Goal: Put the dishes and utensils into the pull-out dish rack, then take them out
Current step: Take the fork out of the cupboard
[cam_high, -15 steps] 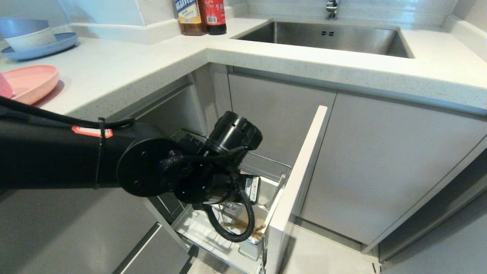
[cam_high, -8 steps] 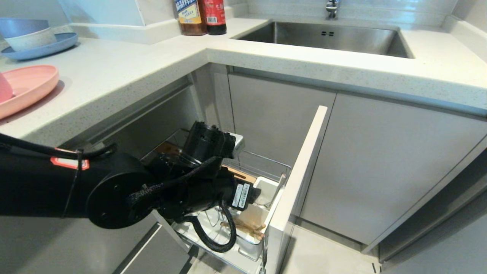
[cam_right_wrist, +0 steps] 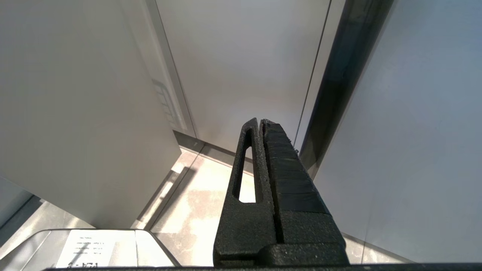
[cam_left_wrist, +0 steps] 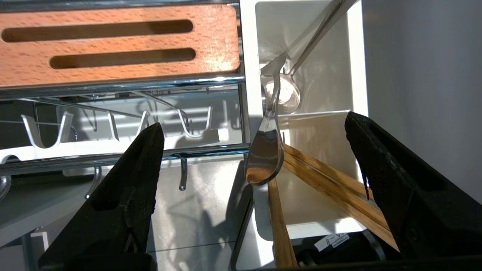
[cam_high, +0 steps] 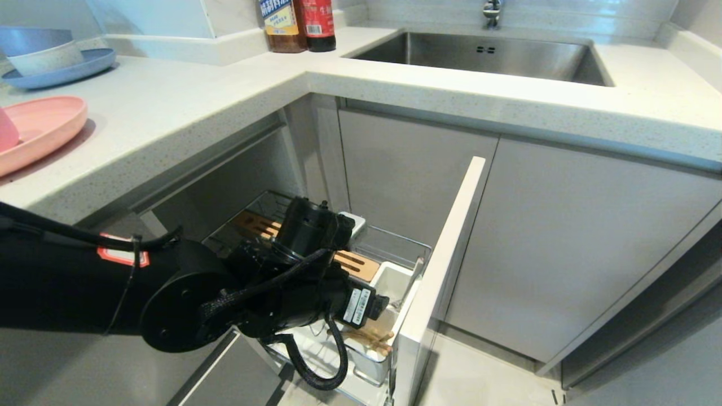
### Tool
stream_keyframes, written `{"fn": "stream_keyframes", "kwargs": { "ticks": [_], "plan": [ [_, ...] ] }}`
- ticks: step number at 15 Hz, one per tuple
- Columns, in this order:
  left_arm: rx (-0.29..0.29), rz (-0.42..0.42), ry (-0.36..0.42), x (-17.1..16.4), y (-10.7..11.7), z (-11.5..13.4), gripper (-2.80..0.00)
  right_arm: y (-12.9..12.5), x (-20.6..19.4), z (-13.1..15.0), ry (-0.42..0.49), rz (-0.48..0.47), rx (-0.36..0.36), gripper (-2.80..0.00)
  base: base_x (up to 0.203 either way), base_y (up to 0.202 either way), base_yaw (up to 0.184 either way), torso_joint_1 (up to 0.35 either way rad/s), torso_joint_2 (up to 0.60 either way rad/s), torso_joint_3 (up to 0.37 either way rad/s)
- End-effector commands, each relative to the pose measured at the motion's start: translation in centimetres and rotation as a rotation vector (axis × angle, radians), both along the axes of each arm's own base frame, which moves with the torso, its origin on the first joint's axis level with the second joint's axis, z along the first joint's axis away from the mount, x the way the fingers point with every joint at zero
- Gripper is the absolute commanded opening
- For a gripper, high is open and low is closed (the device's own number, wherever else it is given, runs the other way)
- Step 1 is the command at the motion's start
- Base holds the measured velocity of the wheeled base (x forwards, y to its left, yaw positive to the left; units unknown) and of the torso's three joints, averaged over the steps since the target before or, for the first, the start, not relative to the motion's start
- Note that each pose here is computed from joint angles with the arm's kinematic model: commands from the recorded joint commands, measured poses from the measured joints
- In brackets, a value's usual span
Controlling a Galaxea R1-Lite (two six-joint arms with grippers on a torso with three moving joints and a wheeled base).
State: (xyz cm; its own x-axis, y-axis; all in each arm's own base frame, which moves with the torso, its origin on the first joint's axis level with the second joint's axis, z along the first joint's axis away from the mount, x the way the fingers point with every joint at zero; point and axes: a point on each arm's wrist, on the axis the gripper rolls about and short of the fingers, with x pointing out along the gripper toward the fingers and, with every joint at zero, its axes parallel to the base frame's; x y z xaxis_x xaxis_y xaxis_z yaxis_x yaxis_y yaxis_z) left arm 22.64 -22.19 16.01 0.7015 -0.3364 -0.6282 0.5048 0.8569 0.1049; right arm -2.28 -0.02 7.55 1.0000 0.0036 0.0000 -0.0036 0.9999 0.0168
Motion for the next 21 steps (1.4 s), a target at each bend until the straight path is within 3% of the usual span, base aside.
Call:
{"fn": "stream_keyframes", "kwargs": {
  "ticks": [1,7,8,21],
  "plan": [
    [0.013,0.003,0.01,0.19,-0.2,-0.58,0.0,0.0,0.01,-0.04,0.002,0.001,0.0,-2.8,0.0,0.0,0.0,0.0,0.0,0.0],
    [0.018,0.002,0.015,0.31,-0.45,-0.98,0.0,0.0,0.01,-0.04,0.002,0.001,0.0,-2.8,0.0,0.0,0.0,0.0,0.0,0.0],
    [0.02,0.002,0.017,0.32,-0.46,-1.04,-2.8,0.0,0.01,-0.04,0.002,0.0,0.0,-2.8,0.0,0.0,0.0,0.0,0.0,0.0],
    [0.021,-0.002,0.014,0.15,-0.71,-1.04,-2.8,0.0,0.01,-0.04,0.002,0.001,0.0,-2.8,0.0,0.0,0.0,0.0,0.0,0.0]
  ]
}}
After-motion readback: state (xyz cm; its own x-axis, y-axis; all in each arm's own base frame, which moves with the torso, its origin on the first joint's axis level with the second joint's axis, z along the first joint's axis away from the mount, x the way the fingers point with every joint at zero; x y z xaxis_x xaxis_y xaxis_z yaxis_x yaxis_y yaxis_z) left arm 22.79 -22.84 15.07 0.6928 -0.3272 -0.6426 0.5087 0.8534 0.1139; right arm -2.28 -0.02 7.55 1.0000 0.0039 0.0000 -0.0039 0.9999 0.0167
